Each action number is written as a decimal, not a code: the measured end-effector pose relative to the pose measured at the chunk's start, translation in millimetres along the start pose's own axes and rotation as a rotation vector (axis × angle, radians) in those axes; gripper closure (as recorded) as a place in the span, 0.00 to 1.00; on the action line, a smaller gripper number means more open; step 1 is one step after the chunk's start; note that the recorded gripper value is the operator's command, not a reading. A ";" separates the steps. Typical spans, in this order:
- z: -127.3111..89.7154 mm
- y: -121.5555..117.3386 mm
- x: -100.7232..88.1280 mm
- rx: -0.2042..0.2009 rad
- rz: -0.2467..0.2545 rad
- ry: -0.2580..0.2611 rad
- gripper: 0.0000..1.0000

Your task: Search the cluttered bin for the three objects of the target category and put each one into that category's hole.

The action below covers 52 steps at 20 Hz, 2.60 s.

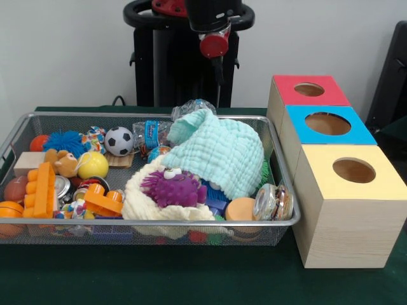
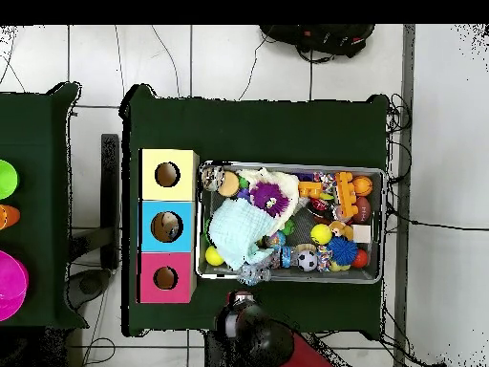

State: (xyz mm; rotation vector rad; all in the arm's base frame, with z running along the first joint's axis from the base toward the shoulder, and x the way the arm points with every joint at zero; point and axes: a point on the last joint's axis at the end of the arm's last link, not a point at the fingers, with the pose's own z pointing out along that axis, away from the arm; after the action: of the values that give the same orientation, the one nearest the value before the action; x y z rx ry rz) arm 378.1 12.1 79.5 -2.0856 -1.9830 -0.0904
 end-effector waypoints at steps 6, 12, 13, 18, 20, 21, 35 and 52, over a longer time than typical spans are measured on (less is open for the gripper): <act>1.0 -2.2 -25.7 -0.004 0.053 0.037 0.00; 3.6 -4.1 -46.2 -0.004 0.105 0.076 0.00; 4.3 -4.3 -46.7 -0.003 0.107 0.078 0.00; 9.7 -4.5 -43.3 0.009 0.102 0.089 0.00; 11.2 -4.3 -42.0 0.012 0.100 0.092 0.00; 12.0 -3.8 -41.4 0.013 0.098 0.092 0.00; 16.6 1.1 -32.9 0.011 0.073 0.098 0.00; 16.8 8.3 -42.3 -0.018 0.096 0.134 0.00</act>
State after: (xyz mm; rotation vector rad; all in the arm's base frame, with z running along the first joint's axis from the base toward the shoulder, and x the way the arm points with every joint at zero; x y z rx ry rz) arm 381.3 -25.4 52.6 -2.1227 -1.8085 -0.2240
